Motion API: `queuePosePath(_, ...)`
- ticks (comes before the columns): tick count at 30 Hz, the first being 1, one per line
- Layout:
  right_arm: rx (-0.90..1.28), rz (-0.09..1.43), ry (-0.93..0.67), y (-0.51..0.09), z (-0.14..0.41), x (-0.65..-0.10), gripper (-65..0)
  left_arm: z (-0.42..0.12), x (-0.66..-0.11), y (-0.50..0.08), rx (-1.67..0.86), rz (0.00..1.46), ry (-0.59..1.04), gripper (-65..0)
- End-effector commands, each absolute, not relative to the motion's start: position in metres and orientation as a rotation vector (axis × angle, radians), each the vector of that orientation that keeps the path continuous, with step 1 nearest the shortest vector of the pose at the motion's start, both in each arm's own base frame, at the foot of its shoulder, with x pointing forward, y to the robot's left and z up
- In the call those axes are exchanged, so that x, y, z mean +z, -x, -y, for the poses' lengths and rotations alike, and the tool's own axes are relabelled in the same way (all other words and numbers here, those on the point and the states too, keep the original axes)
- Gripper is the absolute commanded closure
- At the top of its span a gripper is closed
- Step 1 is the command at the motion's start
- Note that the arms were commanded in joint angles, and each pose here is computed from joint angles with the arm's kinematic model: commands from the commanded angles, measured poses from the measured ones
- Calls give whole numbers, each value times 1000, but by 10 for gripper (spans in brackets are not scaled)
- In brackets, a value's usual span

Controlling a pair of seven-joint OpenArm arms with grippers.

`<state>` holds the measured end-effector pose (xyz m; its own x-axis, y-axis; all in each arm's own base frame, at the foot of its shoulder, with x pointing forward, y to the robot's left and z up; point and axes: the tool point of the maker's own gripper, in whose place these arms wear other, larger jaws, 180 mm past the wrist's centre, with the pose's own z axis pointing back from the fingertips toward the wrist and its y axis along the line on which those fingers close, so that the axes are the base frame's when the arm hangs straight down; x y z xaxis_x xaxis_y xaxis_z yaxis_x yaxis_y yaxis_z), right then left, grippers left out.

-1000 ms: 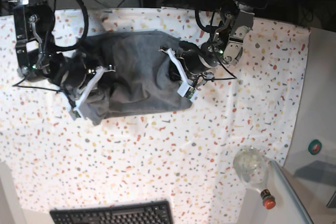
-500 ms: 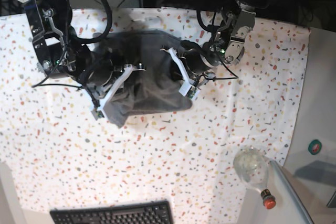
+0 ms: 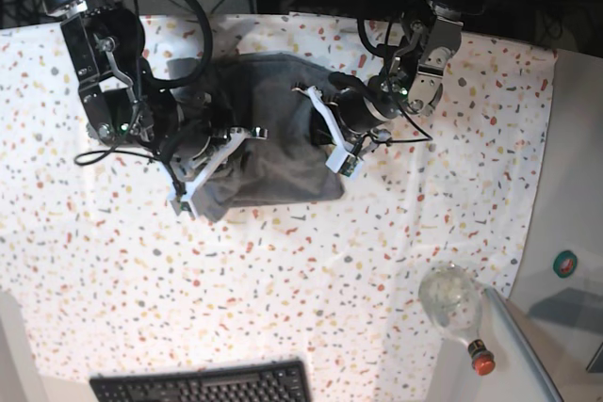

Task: Layout the t-shirt on the table in an organized manner, then fold the t-shirt properly
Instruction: 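Release the left gripper and fold the bunched shirt over with the right gripper, then press the folded shirt bundle down with the right gripper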

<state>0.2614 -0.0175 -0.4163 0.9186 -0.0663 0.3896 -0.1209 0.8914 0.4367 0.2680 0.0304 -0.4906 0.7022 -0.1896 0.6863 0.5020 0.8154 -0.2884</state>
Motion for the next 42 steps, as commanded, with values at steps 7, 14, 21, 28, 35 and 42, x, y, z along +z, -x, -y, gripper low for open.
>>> queuePosePath(7, 22, 439, -470, -274, 3, -414, -144, -29, -483, -276, -406, 720, 490, 0)
queuePosePath(14, 41, 445, -432, -272, 4, -417, -438, -69, -464, -271, -382, 783, 419, 0)
queuePosePath(21, 144, 453, -399, -264, -11, -417, -438, -146, -468, -233, -322, 745, 284, 0)
queuePosePath(28, 290, 523, -272, -259, -39, -410, -438, -155, -473, -217, -327, 714, 270, 0)
queuePosePath(35, 432, 543, -245, -243, -75, -405, -438, -157, -473, -219, -324, 717, 267, 0)
queuePosePath(42, 592, 572, -277, -229, -112, -392, -438, -232, -452, -237, -168, 794, 124, 0)
